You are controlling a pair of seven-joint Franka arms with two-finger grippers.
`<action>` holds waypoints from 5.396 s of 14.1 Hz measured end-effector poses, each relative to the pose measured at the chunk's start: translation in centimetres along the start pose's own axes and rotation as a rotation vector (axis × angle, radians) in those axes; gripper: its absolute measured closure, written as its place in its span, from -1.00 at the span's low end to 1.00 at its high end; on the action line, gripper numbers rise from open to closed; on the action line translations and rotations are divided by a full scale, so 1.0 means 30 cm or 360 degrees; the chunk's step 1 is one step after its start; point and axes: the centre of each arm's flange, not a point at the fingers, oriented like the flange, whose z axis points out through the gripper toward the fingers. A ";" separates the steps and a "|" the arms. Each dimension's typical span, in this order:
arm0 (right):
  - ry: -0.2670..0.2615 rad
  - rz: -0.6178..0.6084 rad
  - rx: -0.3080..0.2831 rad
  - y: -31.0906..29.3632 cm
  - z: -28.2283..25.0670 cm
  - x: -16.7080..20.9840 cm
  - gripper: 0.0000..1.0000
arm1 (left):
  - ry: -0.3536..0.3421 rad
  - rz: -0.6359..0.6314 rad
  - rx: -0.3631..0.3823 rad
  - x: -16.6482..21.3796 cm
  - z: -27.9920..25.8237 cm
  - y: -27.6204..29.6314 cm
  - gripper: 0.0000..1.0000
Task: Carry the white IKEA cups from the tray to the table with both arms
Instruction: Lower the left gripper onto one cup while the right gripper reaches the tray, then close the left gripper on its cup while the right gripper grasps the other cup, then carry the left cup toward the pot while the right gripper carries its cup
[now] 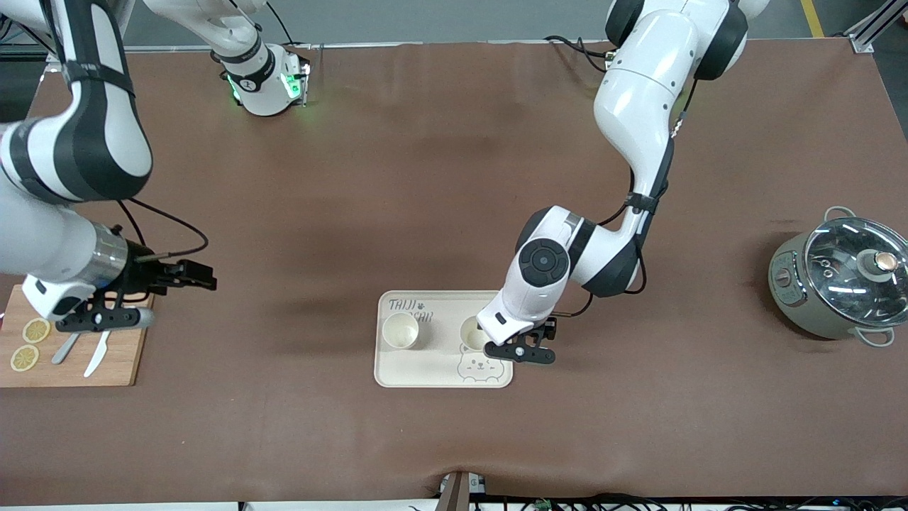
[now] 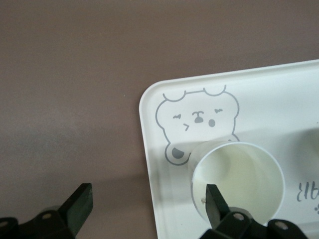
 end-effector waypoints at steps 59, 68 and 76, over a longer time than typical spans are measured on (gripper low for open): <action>0.0399 0.0281 -0.0095 -0.542 0.612 0.261 0.95 | -0.0067 0.0059 0.0014 -0.592 -0.107 -0.675 0.93; 0.0341 0.0041 -0.0192 -0.041 0.507 0.354 0.95 | 0.0016 0.0130 0.0031 -0.642 -0.036 -0.877 0.93; 0.0307 -0.0013 -0.0238 0.309 0.479 0.351 0.95 | 0.0033 0.0137 0.0032 -0.650 -0.010 -0.889 0.93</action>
